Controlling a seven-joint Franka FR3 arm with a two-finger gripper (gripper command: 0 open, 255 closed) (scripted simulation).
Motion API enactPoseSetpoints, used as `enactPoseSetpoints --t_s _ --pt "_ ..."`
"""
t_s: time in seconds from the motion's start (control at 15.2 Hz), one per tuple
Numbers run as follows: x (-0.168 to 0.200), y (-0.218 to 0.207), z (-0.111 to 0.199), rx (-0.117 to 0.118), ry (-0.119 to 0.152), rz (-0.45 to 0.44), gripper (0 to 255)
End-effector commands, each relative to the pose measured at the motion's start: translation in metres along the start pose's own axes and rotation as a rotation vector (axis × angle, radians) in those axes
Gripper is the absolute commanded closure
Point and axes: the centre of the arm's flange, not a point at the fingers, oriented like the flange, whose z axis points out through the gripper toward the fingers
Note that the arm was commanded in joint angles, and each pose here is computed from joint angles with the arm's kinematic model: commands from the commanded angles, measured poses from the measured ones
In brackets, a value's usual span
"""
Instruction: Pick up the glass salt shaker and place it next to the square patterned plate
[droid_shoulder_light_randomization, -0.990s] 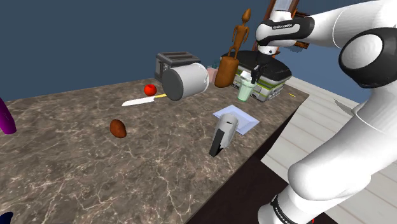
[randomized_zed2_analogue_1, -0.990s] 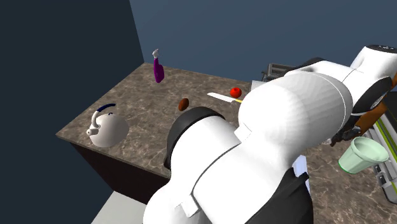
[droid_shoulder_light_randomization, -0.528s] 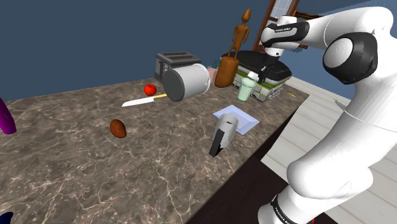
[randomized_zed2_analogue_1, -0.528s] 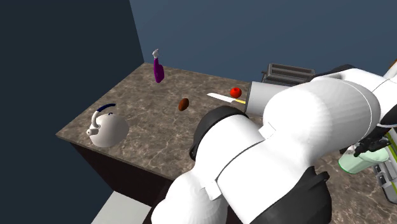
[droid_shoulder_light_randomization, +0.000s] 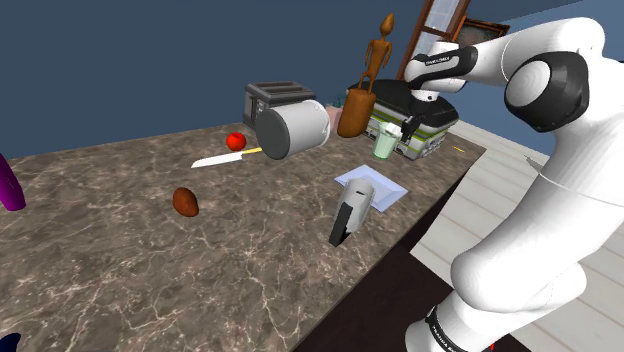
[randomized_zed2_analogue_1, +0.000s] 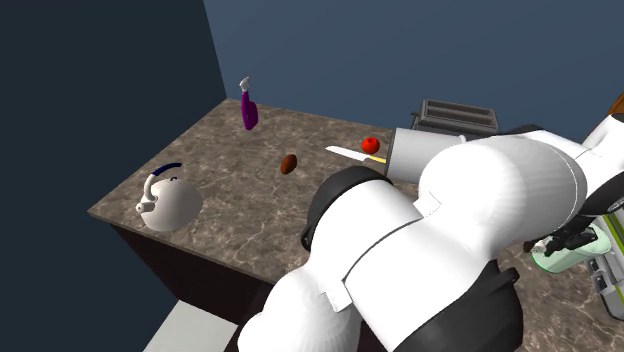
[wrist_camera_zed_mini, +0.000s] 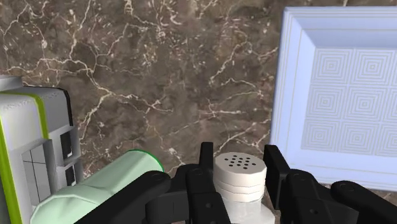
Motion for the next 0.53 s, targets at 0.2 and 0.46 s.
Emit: enactPoseSetpoints --t_s 0.2,0.46 --pt "0.000 -0.003 0.025 0.000 0.000 0.000 255" --pt "0.000 -0.005 0.046 0.000 0.000 0.000 255"
